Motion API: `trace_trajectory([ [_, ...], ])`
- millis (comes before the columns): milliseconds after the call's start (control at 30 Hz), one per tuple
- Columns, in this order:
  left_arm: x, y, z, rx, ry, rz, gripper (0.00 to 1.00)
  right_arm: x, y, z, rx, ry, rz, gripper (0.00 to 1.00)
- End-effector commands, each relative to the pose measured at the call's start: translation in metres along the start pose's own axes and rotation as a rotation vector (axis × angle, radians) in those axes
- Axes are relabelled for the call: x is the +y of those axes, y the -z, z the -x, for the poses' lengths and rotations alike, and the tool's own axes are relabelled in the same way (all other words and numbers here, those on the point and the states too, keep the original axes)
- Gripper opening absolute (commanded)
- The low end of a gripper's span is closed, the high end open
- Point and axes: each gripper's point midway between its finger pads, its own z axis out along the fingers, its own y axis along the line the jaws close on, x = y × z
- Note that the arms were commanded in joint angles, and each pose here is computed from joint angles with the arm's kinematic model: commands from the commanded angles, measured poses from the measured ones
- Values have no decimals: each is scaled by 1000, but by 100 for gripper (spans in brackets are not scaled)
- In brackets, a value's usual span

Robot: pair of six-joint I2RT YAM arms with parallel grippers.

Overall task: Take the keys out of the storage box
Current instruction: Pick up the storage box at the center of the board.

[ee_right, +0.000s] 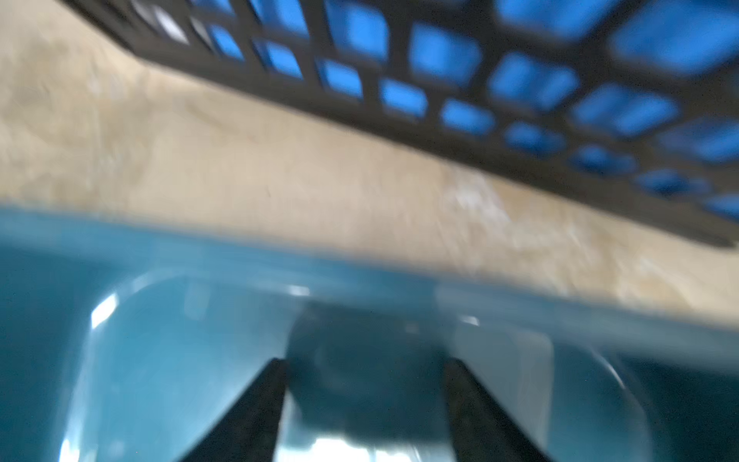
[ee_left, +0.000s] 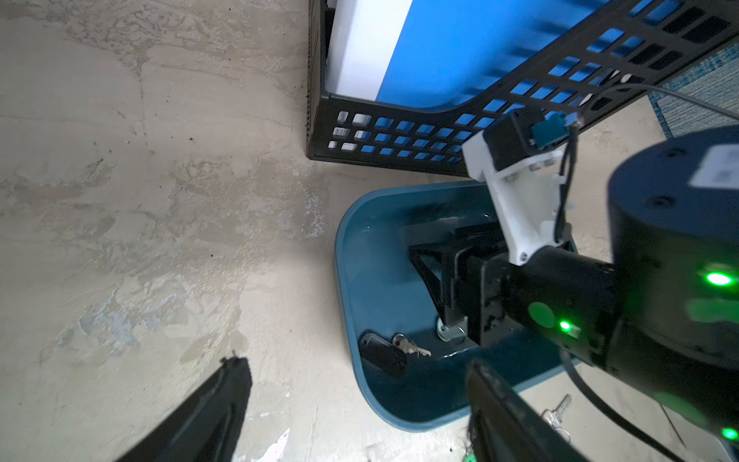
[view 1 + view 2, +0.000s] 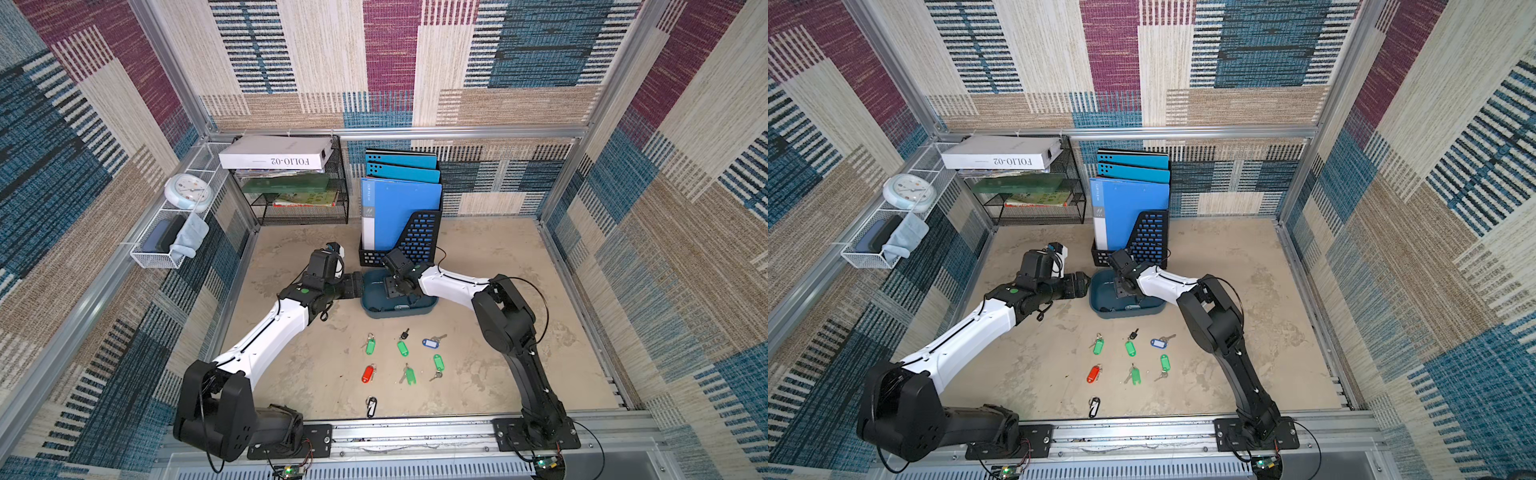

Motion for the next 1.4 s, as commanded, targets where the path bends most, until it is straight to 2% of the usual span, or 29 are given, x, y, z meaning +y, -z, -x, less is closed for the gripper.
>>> trace_trajectory([
  [0,13,-4,-3,1,45,65,88,4,32,1,39,65,55,84],
  [133,21,-24,-26,97,168,92,88,-4,66,-12,48,71,107,89],
  [300,19,-56,-66,299,274,86,83,-35,90,-20,-27,2,65,91],
  [367,9,-65,-73,349,280,50,78,-36,91,-23,-49,-8,75,92],
  [500,2,-69,-74,351,238,60,76,-31,87,-29,-54,-22,112,92],
  [600,1,-72,-73,373,222,63,65,-28,86,-32,-56,-23,129,93],
  [700,-3,-74,-67,366,199,56,43,-27,84,-36,-53,-13,124,93],
  [767,-4,-75,-63,360,182,56,32,-30,80,-39,-47,-8,104,94],
  [900,-9,-75,-55,340,150,38,13,-27,74,-42,-28,0,113,94],
  [1000,-13,-73,-49,306,133,19,3,-24,70,-44,-14,3,123,94],
  [1367,-35,-56,-15,86,91,-119,2,-21,68,-40,-41,-5,137,95],
])
